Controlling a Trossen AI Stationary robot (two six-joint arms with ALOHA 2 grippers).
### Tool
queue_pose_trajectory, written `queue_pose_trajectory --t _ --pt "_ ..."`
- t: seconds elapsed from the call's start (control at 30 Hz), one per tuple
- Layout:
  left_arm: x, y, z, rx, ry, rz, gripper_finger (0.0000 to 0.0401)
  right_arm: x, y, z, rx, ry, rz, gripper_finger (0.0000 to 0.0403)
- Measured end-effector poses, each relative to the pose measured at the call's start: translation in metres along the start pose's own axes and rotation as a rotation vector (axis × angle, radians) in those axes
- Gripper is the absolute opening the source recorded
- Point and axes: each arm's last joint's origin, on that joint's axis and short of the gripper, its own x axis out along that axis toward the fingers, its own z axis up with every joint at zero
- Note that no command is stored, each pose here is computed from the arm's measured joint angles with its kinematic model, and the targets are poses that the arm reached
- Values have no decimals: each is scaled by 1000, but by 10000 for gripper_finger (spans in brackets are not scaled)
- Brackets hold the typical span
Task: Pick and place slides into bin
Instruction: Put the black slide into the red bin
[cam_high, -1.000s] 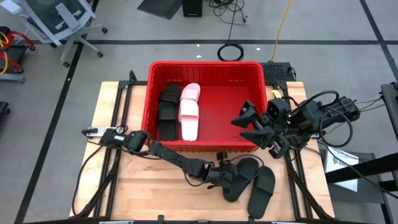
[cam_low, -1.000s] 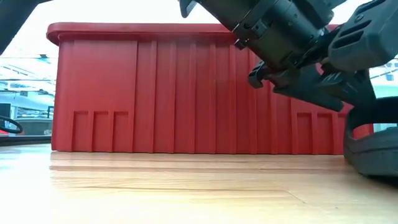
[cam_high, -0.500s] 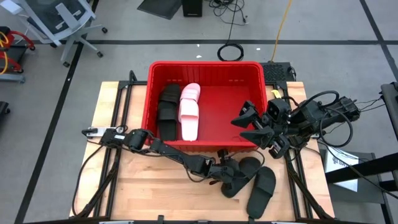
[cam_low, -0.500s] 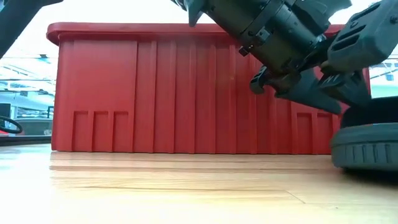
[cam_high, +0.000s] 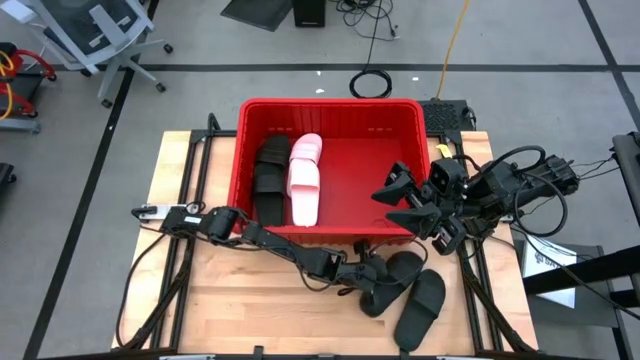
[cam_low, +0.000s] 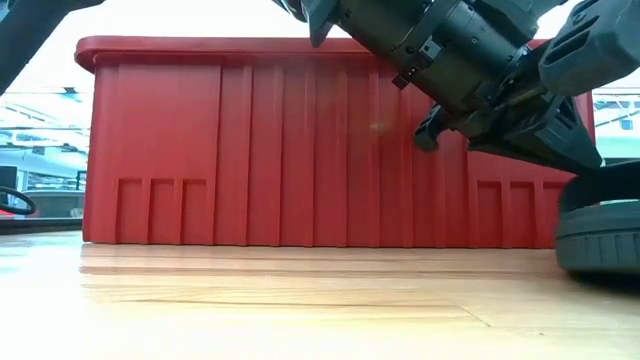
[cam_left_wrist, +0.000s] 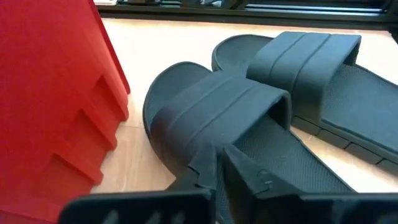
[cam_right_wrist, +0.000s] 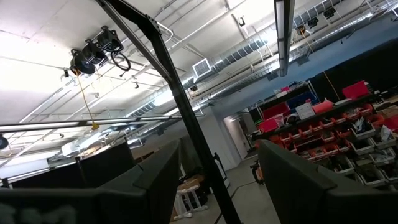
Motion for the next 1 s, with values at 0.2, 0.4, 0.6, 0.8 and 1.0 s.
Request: queue_pose_trajectory --t 0.2,0.4,0.6,0.8,1.0 --pt "0 0 0 -2 5 -3 5 0 0 0 0 0 0 205" --pt "-1 -5 -2 -21 12 -25 10 0 0 -1 -1 7 -2 205" --pt "-16 -18 6 12 21 -128 26 0 0 0 9 1 4 205" --pt "-50 -18 38 162 -35 -166 47 0 2 5 4 -51 29 205" --pt "-89 -9 68 193 -42 -162 72 -1 7 14 12 -122 113 205"
